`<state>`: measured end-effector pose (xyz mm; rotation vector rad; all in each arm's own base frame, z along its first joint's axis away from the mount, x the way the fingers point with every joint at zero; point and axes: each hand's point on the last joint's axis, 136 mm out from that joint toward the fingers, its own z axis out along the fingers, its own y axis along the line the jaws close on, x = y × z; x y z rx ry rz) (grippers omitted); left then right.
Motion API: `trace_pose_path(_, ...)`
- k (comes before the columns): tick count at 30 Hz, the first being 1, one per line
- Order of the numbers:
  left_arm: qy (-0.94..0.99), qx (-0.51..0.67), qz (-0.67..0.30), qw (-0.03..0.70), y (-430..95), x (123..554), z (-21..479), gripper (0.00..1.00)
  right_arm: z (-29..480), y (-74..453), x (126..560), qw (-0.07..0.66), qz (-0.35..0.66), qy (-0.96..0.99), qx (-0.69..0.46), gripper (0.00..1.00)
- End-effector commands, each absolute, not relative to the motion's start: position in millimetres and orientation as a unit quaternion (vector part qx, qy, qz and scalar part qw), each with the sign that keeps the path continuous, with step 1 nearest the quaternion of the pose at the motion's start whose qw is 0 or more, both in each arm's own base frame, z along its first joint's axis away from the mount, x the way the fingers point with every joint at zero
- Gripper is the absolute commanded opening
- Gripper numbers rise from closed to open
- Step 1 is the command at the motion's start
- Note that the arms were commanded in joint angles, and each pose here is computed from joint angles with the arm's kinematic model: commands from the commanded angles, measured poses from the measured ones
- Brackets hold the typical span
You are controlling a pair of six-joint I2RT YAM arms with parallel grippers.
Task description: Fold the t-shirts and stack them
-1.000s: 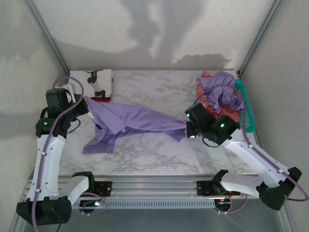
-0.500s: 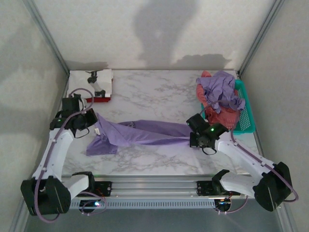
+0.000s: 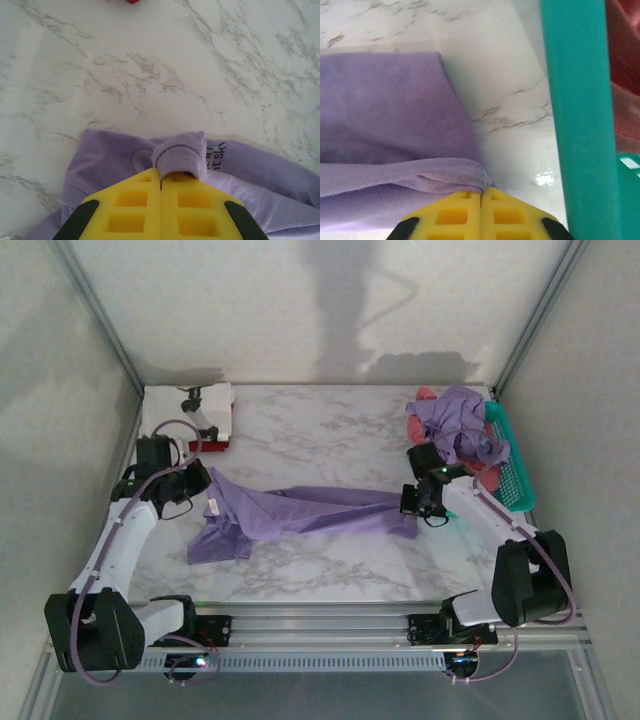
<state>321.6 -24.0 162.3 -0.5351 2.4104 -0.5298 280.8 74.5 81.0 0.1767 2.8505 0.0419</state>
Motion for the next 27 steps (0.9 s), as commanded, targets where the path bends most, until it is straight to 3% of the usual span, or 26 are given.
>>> trace_pose_path(1, 0.906, -0.193, -0.219, 0.305, -36, 321, 162, 0.0, 80, 56, 293, 0.147, 0.001, 0.987, 0.07, 0.0)
trace_pose_path(11, 0.921, -0.201, -0.165, 0.29, -20, 332, 141, 0.0, 101, 75, 282, 0.164, 0.06, 0.983, 0.056, 0.0)
trace_pose_path(14, 0.912, -0.187, -0.193, 0.311, -28, 348, 147, 0.0, 112, 83, 277, 0.184, 0.08, 0.978, 0.051, 0.0)
trace_pose_path(17, 0.897, -0.18, -0.23, 0.332, -38, 367, 158, 0.0, 115, 79, 284, 0.188, 0.062, 0.979, 0.05, 0.0)
trace_pose_path(25, 0.883, -0.211, -0.189, 0.374, -13, 405, 180, 0.0, 126, 85, 319, 0.187, 0.05, 0.981, 0.033, 0.0)
trace_pose_path(27, 0.895, -0.224, -0.174, 0.344, -9, 409, 164, 0.17, 130, 88, 324, 0.189, 0.053, 0.98, 0.028, 0.0)
